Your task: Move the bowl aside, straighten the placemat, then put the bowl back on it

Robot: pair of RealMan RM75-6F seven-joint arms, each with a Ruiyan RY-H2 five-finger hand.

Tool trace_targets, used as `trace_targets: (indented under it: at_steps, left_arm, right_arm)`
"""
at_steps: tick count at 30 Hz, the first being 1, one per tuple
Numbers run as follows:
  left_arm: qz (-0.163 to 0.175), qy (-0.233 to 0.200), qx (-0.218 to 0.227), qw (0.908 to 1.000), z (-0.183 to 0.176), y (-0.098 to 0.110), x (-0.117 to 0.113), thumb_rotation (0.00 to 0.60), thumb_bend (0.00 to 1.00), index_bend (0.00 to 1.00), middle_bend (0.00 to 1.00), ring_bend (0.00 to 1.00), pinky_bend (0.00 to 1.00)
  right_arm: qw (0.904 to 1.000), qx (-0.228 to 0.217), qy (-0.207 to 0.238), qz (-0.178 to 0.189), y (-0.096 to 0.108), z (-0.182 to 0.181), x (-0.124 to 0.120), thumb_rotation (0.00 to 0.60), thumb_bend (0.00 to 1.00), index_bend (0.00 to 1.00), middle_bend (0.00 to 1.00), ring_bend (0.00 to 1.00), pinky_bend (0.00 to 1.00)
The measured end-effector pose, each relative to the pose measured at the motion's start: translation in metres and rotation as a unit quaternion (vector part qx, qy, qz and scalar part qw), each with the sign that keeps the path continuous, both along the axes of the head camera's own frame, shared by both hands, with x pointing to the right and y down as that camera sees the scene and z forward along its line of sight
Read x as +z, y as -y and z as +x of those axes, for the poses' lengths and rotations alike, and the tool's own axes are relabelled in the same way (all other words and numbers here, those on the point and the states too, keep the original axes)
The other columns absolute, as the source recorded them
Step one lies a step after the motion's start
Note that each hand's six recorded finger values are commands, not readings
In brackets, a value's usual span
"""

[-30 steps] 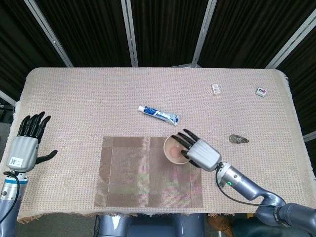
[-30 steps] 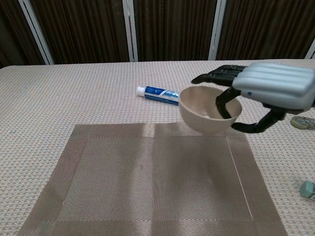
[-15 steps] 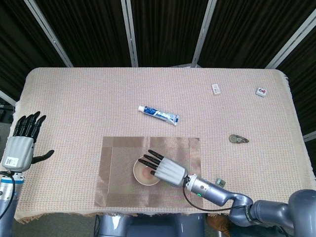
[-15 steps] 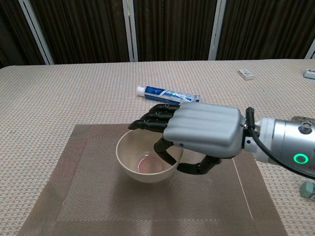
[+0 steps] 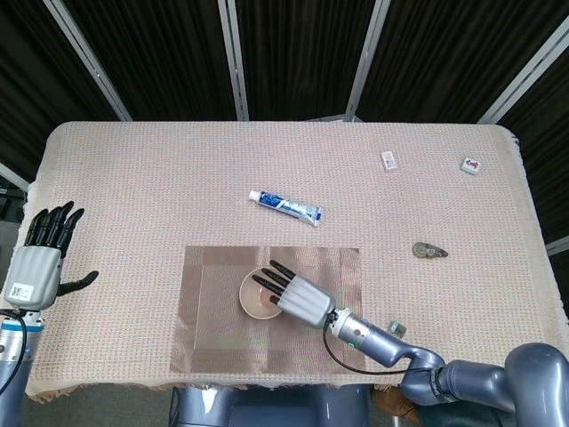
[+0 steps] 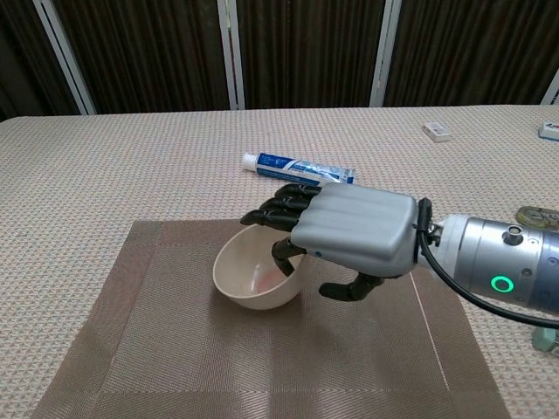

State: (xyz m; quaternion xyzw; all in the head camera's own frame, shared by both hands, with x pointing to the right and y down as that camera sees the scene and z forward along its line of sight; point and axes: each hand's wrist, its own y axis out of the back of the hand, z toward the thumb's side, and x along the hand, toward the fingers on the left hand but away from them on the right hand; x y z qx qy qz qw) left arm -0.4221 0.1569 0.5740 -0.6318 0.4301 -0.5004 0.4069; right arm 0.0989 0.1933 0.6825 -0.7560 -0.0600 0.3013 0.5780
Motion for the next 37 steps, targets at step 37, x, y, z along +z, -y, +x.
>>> trace_targets:
  at_steps: [37]
  left_arm:
    - [0.001,0.058,-0.022,0.9981,-0.019,-0.057,-0.031,0.600,0.00,0.00,0.00,0.00,0.00]
  right_arm:
    - [0.9142,0.386,-0.008,0.123,0.003,0.292,-0.135,0.600,0.00,0.00,0.00,0.00,0.00]
